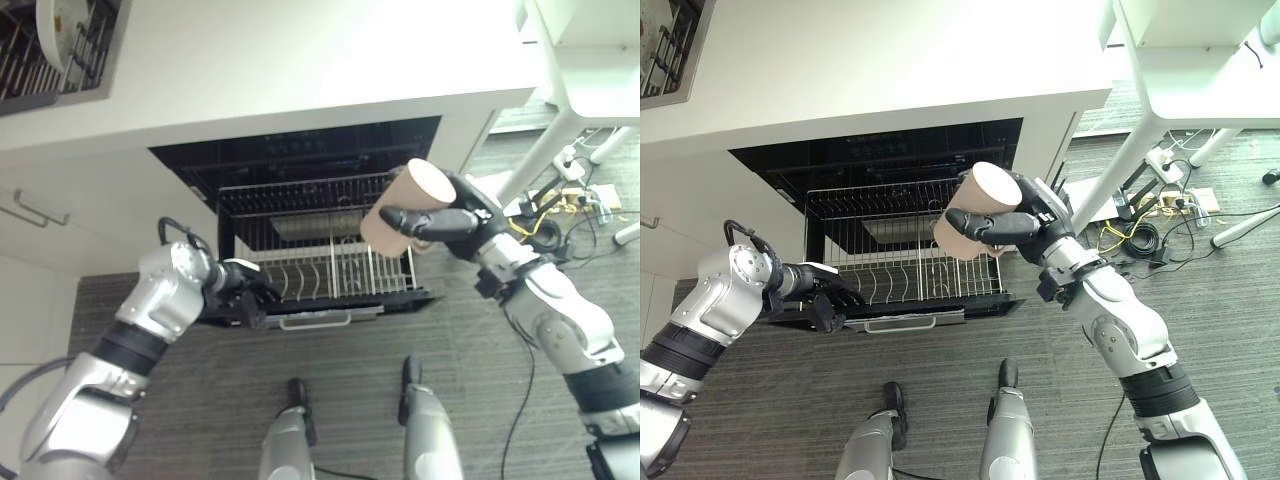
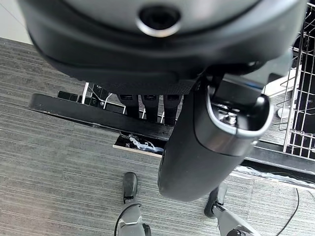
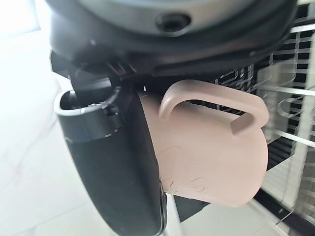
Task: Place the dishes in the dishwasher.
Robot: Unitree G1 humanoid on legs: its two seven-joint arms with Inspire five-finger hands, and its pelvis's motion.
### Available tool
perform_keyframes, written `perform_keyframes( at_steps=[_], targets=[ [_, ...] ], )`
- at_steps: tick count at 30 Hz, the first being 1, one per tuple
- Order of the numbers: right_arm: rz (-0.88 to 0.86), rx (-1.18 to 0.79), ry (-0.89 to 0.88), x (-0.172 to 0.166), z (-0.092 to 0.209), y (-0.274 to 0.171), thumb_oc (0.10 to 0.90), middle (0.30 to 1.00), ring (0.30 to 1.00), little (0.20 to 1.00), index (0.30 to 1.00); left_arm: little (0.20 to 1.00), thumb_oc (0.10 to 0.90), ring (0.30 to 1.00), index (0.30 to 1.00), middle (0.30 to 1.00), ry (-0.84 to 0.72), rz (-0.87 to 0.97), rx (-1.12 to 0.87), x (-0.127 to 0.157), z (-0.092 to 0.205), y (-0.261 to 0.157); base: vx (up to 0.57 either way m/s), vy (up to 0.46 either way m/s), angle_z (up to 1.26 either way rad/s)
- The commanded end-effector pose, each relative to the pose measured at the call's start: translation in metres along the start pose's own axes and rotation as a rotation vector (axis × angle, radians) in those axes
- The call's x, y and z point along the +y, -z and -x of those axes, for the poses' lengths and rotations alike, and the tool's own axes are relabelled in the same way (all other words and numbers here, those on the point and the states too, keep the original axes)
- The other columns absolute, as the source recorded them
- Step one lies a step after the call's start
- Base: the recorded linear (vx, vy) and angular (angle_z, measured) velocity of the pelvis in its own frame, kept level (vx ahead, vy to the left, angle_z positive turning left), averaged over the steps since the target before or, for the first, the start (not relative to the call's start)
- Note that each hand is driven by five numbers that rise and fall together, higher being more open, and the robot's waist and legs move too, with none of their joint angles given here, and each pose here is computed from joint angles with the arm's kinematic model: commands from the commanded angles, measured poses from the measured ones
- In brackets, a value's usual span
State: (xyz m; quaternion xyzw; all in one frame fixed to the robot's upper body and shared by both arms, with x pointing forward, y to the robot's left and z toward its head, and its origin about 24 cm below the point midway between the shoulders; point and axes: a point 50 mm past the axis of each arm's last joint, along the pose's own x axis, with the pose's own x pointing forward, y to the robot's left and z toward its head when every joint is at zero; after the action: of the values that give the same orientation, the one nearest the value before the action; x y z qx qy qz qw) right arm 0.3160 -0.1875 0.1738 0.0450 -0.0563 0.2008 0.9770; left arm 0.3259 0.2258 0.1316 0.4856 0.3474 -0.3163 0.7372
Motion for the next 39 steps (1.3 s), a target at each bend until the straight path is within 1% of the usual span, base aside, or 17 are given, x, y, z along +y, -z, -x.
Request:
perform_keyframes(
  at_steps=[1,3,4,5,6,7,8,9,10,12,13,14,18,24,29,35,39],
  targets=[
    [0.118,-0.243,-0.055,0.005,-0.010,-0.061,0.400,0.300,0.300,0.300,0.300,0.900,0.800,0.900,0.900,0.900,0.413,0.199,-0.139,-0.081,-0.038,0.017,0.00,0.000,0.00],
    [0.193,-0.203,0.001,-0.007,-0.010,-0.061,0.400,0.300,0.300,0.300,0.300,0.900,0.800,0.900,0.900,0.900,0.275,0.245,-0.237,-0.071,-0.035,0.014,0.02,-0.032,0.01],
    [0.209,-0.192,0.015,-0.011,-0.011,-0.061,0.400,0.300,0.300,0.300,0.300,0.900,0.800,0.900,0.900,0.900,0.242,0.259,-0.258,-0.068,-0.033,0.014,0.01,-0.049,0.02],
    [0.228,-0.175,0.047,-0.019,-0.010,-0.061,0.400,0.300,0.300,0.300,0.300,0.900,0.800,0.900,0.900,0.900,0.188,0.271,-0.292,-0.063,-0.030,0.014,-0.01,-0.077,0.04],
    [0.239,-0.154,0.103,-0.033,-0.010,-0.064,0.400,0.300,0.300,0.300,0.300,0.900,0.800,0.900,0.900,0.900,0.100,0.288,-0.347,-0.056,-0.024,0.016,0.04,-0.075,0.12],
    [0.243,-0.147,0.120,-0.037,-0.010,-0.064,0.400,0.300,0.300,0.300,0.300,0.900,0.800,0.900,0.900,0.900,0.084,0.293,-0.356,-0.054,-0.022,0.016,0.04,-0.093,0.24],
    [0.256,-0.127,0.170,-0.050,-0.012,-0.069,0.400,0.300,0.300,0.300,0.300,0.900,0.800,0.900,0.900,0.900,0.015,0.303,-0.400,-0.046,-0.017,0.015,0.03,-0.052,0.22],
    [0.256,-0.127,0.170,-0.050,-0.012,-0.069,0.400,0.300,0.300,0.300,0.300,0.900,0.800,0.900,0.900,0.900,0.015,0.303,-0.400,-0.046,-0.017,0.015,-0.01,-0.093,0.18],
    [0.254,-0.101,0.213,-0.060,-0.016,-0.074,0.400,0.300,0.300,0.300,0.300,0.900,0.800,0.900,0.900,0.900,-0.058,0.323,-0.437,-0.037,-0.012,0.014,-0.02,-0.070,0.14],
    [0.219,-0.071,0.227,-0.068,-0.019,-0.075,0.400,0.300,0.300,0.300,0.300,0.900,0.800,0.900,0.900,0.900,-0.120,0.327,-0.452,-0.030,-0.008,0.015,0.01,-0.091,0.18],
    [0.234,-0.060,0.249,-0.073,-0.020,-0.076,0.400,0.300,0.300,0.300,0.300,0.900,0.800,0.900,0.900,0.900,-0.134,0.322,-0.454,-0.028,-0.008,0.015,0.05,-0.120,0.21],
    [0.246,-0.025,0.285,-0.082,-0.026,-0.082,0.400,0.300,0.300,0.300,0.300,0.900,0.800,0.900,0.900,0.900,-0.181,0.314,-0.470,-0.022,-0.004,0.013,0.04,-0.094,0.24],
    [0.237,0.041,0.343,-0.097,-0.029,-0.085,0.400,0.300,0.300,0.300,0.300,0.900,0.800,0.900,0.900,0.900,-0.211,0.293,-0.487,-0.018,-0.001,0.011,0.02,-0.056,0.14],
    [0.221,0.167,0.435,-0.117,-0.030,-0.074,0.400,0.300,0.300,0.300,0.300,0.900,0.800,0.900,0.900,0.900,-0.226,0.259,-0.513,-0.009,0.007,0.003,0.03,-0.052,0.12],
    [0.183,0.196,0.474,-0.120,-0.034,-0.069,0.400,0.300,0.300,0.300,0.300,0.900,0.800,0.900,0.900,0.900,-0.237,0.240,-0.537,-0.003,0.009,-0.004,0.01,-0.017,0.05],
    [0.191,0.265,0.503,-0.126,-0.028,-0.051,0.400,0.300,0.300,0.300,0.300,0.900,0.800,0.900,0.900,0.900,-0.259,0.245,-0.558,0.000,0.015,-0.006,0.00,0.007,0.03],
    [0.171,0.271,0.512,-0.126,-0.029,-0.043,0.400,0.300,0.300,0.300,0.300,0.900,0.800,0.900,0.900,0.900,-0.268,0.261,-0.579,0.001,0.015,-0.010,-0.01,0.011,0.07]
  ],
)
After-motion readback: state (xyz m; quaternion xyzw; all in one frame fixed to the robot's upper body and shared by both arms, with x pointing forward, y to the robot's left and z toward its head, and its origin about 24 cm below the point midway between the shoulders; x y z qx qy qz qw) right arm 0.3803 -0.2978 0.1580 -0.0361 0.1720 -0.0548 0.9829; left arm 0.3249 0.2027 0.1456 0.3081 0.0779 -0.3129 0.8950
